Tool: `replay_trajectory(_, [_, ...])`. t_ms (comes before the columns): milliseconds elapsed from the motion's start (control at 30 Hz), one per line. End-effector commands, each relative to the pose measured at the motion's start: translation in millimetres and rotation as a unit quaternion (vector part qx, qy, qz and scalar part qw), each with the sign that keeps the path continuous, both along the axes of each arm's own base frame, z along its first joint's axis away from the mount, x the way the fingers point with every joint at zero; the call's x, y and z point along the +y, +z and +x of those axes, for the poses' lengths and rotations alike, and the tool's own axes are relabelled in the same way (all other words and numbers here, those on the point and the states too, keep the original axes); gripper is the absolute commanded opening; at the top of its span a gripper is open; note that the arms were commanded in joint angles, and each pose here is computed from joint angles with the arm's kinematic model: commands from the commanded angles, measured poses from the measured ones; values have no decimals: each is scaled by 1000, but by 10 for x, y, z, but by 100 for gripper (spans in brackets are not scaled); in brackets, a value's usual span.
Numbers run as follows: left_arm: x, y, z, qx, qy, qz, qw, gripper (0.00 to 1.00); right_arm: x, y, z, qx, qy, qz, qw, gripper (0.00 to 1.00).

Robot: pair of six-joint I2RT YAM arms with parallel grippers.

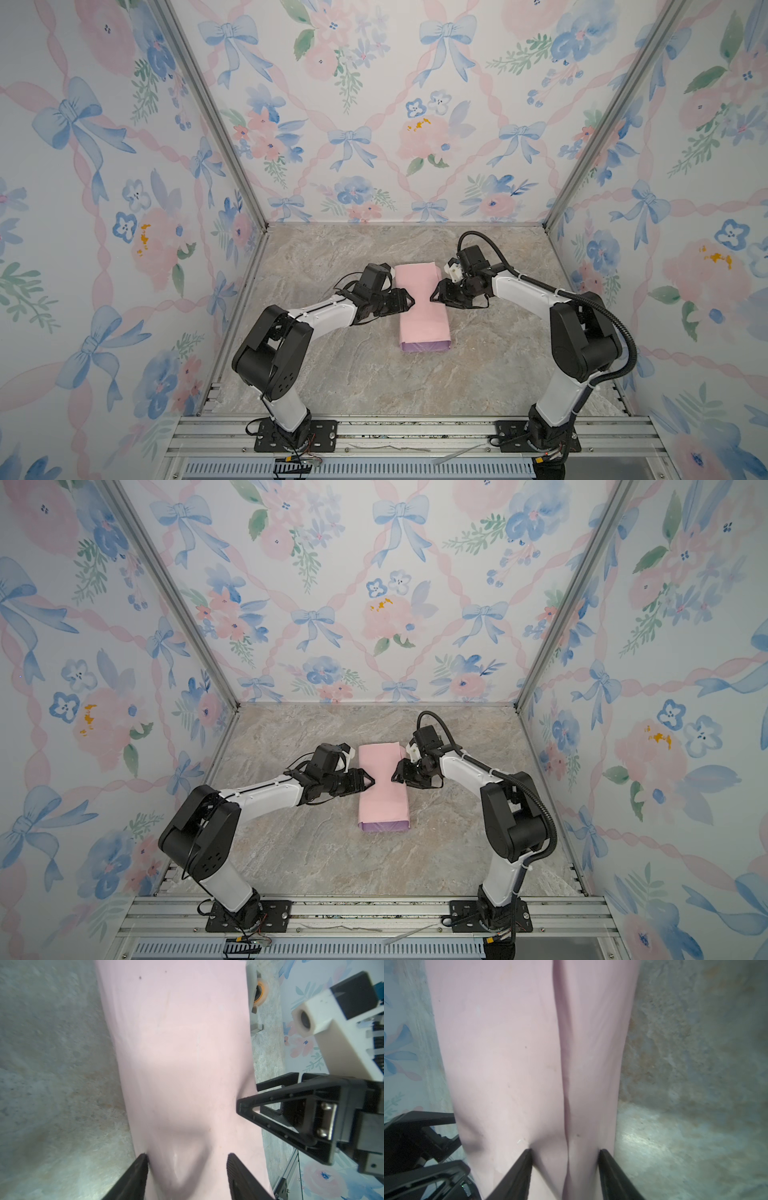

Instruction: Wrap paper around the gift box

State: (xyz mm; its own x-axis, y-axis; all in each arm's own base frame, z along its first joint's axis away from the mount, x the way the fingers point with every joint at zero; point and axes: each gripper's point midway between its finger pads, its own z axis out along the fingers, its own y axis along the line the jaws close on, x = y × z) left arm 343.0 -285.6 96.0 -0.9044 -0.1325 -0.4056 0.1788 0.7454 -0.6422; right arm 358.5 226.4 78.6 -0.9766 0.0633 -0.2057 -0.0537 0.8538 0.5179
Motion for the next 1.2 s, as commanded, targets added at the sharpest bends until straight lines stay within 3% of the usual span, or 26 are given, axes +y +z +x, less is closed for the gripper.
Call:
replay_trajectory(0, [-16,36,39,-12,-5,13,1000,65,-57,-65,-59,12,-3,-22,1000,48])
replay_trajectory(367, [120,-251,3,27,20,28,999,67,-25,-84,-113,14,-21,-12,1000,43])
replay_trajectory(567, [116,-381,10,33,16,42,998,55,-71,90,-117,-3,-22,-16,1000,60])
replay_trajectory(733, [104,-364,14,27,11,44,999,53,-235,203,-149,13,-12,-20,1000,75])
replay_trajectory(1000, [63,-361,16,19,-5,55,998,52,-149,103,-67,26,5,-25,999,76])
replay_trajectory(1167, [47,-335,29,9,-18,67,998,52,-48,24,-11,32,15,-22,999,71])
